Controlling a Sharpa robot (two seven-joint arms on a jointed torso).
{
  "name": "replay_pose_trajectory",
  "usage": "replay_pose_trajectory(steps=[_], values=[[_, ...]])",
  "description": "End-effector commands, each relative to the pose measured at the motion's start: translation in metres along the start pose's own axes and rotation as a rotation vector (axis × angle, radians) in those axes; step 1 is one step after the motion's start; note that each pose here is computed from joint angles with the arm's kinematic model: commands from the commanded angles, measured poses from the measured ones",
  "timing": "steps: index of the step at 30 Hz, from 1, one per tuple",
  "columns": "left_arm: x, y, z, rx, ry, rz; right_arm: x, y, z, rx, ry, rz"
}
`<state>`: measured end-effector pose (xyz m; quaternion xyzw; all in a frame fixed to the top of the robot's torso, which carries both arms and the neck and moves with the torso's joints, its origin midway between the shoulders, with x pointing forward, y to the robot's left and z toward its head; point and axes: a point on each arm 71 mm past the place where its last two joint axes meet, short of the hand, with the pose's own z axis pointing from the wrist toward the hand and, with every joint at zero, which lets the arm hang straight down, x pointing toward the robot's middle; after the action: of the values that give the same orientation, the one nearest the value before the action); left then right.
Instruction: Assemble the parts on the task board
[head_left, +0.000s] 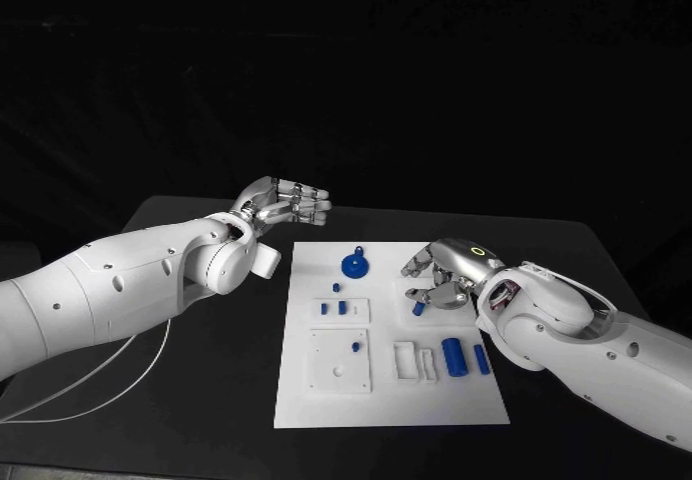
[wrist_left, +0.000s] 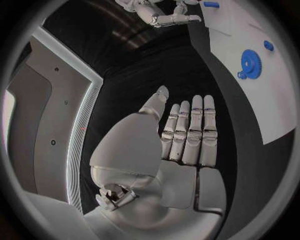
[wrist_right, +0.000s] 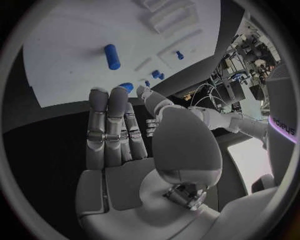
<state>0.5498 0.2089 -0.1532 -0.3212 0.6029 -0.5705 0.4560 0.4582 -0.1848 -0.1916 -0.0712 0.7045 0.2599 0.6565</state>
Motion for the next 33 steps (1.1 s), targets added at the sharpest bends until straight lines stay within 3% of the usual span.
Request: replay_pose_trajectory(steps=[1,17,33], values=[[0.0022,-0.0017,0.0004,0.014,0.015,-0.013,0.005,-0.005,0.000,0.016,0.073,-0.006],[0.0017,-0.0015,0.0004,0.014,0.015,-0.013,0.017,-0.012,0.003,0.043,0.179,-0.042],[0.0011,-0.0013,0.0003,0.013,0.014,-0.013,0.026,-0.011,0.001,0.048,0.229,-0.072]])
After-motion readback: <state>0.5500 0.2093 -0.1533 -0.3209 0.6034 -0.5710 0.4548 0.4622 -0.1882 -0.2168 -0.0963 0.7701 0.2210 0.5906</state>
